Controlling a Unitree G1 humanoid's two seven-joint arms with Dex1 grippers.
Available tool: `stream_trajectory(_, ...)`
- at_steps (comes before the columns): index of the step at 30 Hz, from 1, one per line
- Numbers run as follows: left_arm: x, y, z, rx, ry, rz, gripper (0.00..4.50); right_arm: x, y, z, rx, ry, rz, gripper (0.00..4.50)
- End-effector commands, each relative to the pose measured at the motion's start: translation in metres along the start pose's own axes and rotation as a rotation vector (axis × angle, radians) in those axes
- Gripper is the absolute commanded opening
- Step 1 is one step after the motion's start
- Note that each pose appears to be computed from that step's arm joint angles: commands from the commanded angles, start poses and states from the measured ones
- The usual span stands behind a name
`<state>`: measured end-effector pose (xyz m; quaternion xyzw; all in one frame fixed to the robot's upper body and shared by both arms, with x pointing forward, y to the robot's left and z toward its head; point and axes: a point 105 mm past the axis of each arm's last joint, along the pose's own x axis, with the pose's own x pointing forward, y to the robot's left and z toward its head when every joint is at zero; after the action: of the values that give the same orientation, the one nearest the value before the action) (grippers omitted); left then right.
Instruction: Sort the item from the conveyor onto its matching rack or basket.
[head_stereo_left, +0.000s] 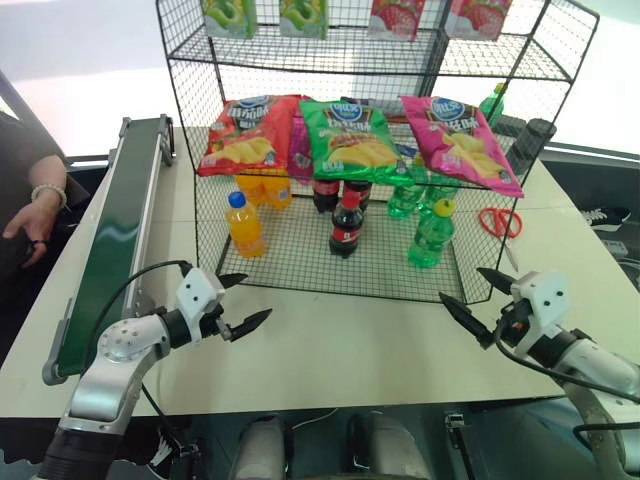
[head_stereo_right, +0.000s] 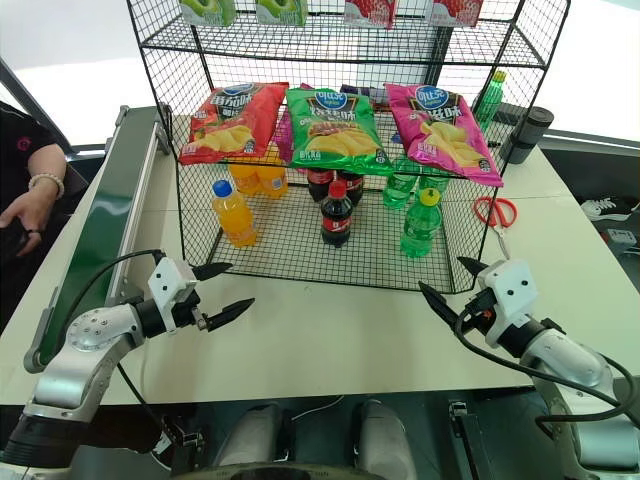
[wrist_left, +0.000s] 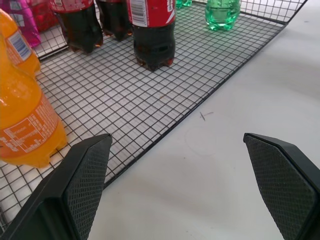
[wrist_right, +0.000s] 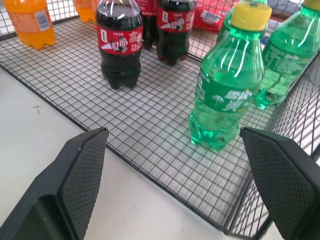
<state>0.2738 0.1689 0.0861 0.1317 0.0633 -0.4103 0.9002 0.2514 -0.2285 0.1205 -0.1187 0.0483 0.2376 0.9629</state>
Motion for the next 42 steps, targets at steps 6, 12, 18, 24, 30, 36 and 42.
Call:
stream_trajectory(6, -0.004, 0.006, 0.012, 0.022, -0.03, 0.038, 4.5, 0.006, 0.005, 0.022, -0.028, -0.045, 0.026, 4.39)
stream_trajectory(12, -0.003, 0.013, 0.014, 0.021, -0.039, 0.063, 4.5, 0.014, 0.011, 0.032, -0.019, -0.054, 0.033, 4.39)
stream_trajectory(18, -0.004, 0.015, 0.014, 0.015, -0.042, 0.071, 4.5, 0.016, 0.014, 0.036, -0.016, -0.061, 0.033, 4.39)
stream_trajectory(24, -0.002, 0.016, 0.014, 0.01, -0.048, 0.07, 4.5, 0.015, 0.018, 0.032, -0.002, -0.066, 0.038, 4.39)
stream_trajectory(30, -0.003, 0.014, 0.012, 0.005, -0.047, 0.075, 4.5, 0.018, 0.02, 0.026, 0.009, -0.07, 0.047, 4.39)
stream_trajectory(36, -0.005, 0.015, 0.012, 0.02, -0.054, 0.091, 4.5, 0.02, 0.024, 0.025, 0.009, -0.072, 0.07, 4.39)
stream_trajectory(42, -0.012, 0.018, 0.013, 0.024, -0.074, 0.106, 4.5, 0.022, 0.029, 0.024, 0.008, -0.072, 0.086, 4.39)
